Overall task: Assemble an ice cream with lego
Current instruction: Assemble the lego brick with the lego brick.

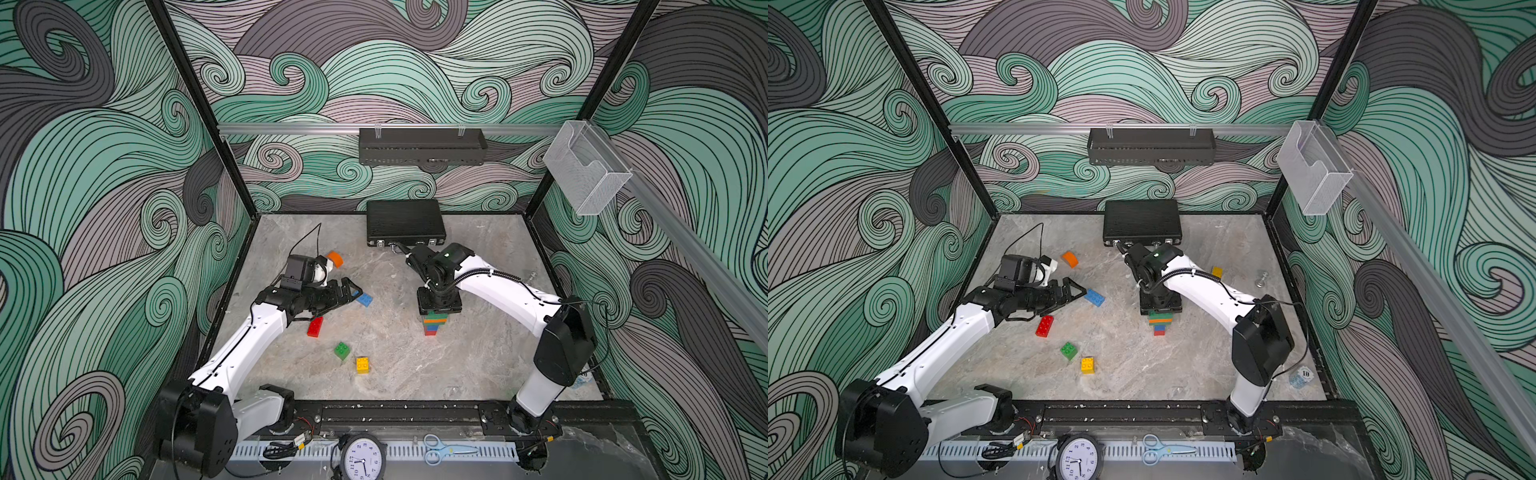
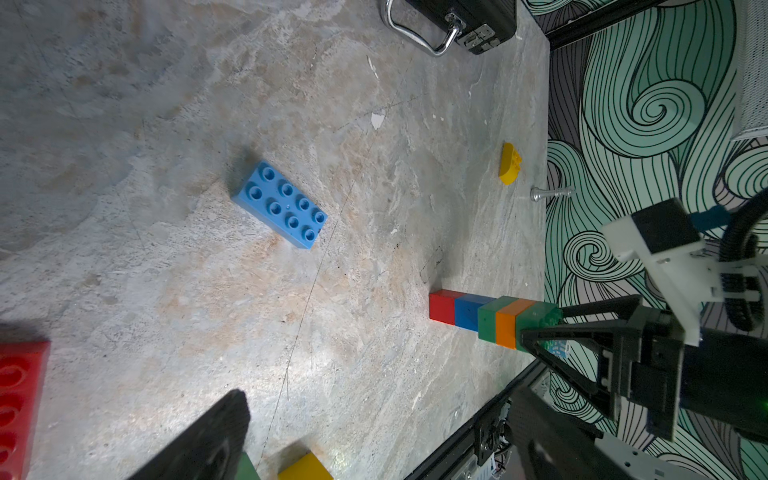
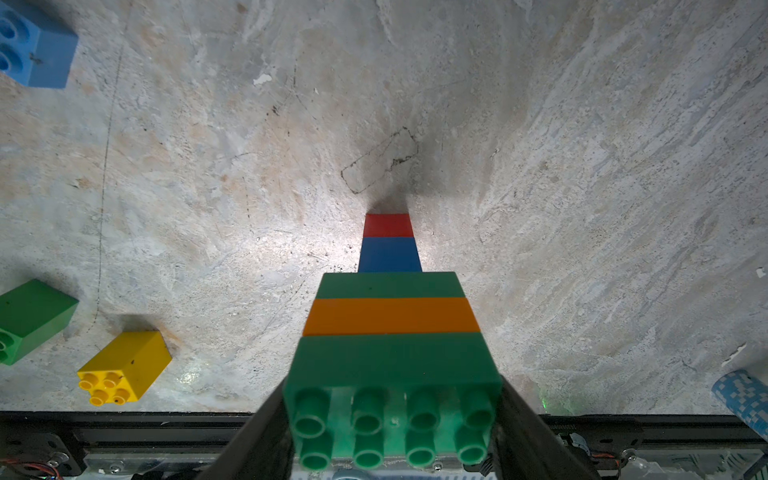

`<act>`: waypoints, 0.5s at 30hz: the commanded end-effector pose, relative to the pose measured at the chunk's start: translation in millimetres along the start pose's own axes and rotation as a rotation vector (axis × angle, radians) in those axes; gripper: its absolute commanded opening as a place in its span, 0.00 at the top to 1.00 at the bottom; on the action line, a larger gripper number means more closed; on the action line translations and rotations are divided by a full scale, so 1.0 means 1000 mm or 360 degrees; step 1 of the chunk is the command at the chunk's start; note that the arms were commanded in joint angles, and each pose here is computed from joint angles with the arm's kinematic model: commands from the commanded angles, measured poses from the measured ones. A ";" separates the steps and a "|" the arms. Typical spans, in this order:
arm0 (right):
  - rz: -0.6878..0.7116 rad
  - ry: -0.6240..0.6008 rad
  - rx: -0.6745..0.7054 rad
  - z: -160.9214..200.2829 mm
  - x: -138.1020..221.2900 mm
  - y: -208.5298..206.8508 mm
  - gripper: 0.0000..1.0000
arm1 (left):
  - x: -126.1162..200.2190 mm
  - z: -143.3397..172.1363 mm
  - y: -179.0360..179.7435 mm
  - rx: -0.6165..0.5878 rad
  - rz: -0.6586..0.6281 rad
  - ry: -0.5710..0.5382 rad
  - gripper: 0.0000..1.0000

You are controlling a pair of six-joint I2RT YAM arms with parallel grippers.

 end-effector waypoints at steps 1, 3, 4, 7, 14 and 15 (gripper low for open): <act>0.0253 0.0385 0.0043 0.019 -0.060 -0.008 0.40 | 0.005 0.001 -0.001 -0.0032 0.0001 -0.0005 0.02; 0.0297 0.0409 0.0055 0.020 -0.067 -0.009 0.40 | 0.005 0.001 -0.001 -0.0030 0.0003 -0.0009 0.02; 0.0316 0.0422 0.0059 0.020 -0.070 -0.010 0.41 | 0.005 0.001 -0.001 -0.0031 0.0003 -0.0007 0.02; 0.0354 0.0448 0.0065 0.019 -0.080 -0.010 0.41 | 0.004 0.001 -0.001 -0.0033 0.0006 -0.0009 0.02; 0.0305 0.0463 0.0028 0.018 -0.085 -0.005 0.41 | 0.004 0.000 -0.001 -0.0032 0.0006 -0.0009 0.02; 0.0303 0.0456 0.0016 0.018 -0.084 -0.005 0.41 | 0.004 0.000 -0.001 -0.0035 0.0007 -0.0007 0.02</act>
Point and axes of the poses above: each gripper's point midway between its finger pads, its own x axis back along the fingers, its own y axis along the line the jaws close on, z = x × y, the point moved 8 cm from there along x, back along the fingers, and after that the axes turned 4 degrees about -x, right-handed, at the moved point
